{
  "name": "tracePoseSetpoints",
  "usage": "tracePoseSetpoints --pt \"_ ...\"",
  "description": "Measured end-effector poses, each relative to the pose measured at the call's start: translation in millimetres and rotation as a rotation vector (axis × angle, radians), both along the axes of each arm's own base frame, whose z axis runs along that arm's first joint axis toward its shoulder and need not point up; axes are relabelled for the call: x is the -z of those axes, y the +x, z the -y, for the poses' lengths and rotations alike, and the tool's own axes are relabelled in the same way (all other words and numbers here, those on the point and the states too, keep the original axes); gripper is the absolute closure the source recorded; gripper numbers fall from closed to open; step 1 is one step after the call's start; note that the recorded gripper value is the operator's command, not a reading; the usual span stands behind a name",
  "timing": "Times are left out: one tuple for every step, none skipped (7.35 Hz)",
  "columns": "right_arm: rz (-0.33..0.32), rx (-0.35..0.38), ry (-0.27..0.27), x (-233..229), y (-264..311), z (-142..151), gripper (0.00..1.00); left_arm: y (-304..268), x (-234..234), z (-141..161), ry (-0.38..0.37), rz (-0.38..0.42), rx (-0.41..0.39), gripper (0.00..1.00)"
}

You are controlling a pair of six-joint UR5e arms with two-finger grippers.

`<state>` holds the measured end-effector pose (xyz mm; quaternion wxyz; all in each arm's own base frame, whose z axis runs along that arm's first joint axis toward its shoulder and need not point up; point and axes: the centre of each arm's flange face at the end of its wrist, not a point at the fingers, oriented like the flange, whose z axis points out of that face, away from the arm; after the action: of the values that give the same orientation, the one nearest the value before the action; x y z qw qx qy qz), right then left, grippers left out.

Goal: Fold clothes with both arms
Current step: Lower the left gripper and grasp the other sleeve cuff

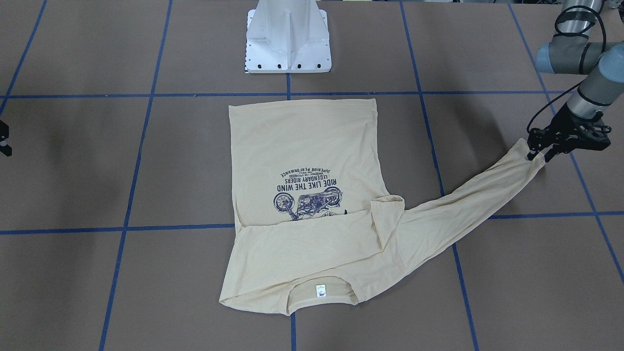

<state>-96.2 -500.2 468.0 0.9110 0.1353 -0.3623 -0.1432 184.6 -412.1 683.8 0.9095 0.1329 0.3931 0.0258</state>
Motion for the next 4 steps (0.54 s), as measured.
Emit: tracePoseSetpoints --pt "0.001 0.0 0.002 1 0 0 0.0 0 1 0 0.001 0.0 -0.001 1.0" --pt "0.001 0.0 0.003 1 0 0 0.0 0 3 -1 0.008 -0.002 -0.004 1.0" --pt "0.001 0.0 0.003 1 0 0 0.0 -1 10 -1 0.027 -0.007 -0.016 1.0" --pt "0.001 0.0 0.003 1 0 0 0.0 -1 22 -2 0.045 -0.023 -0.04 1.0"
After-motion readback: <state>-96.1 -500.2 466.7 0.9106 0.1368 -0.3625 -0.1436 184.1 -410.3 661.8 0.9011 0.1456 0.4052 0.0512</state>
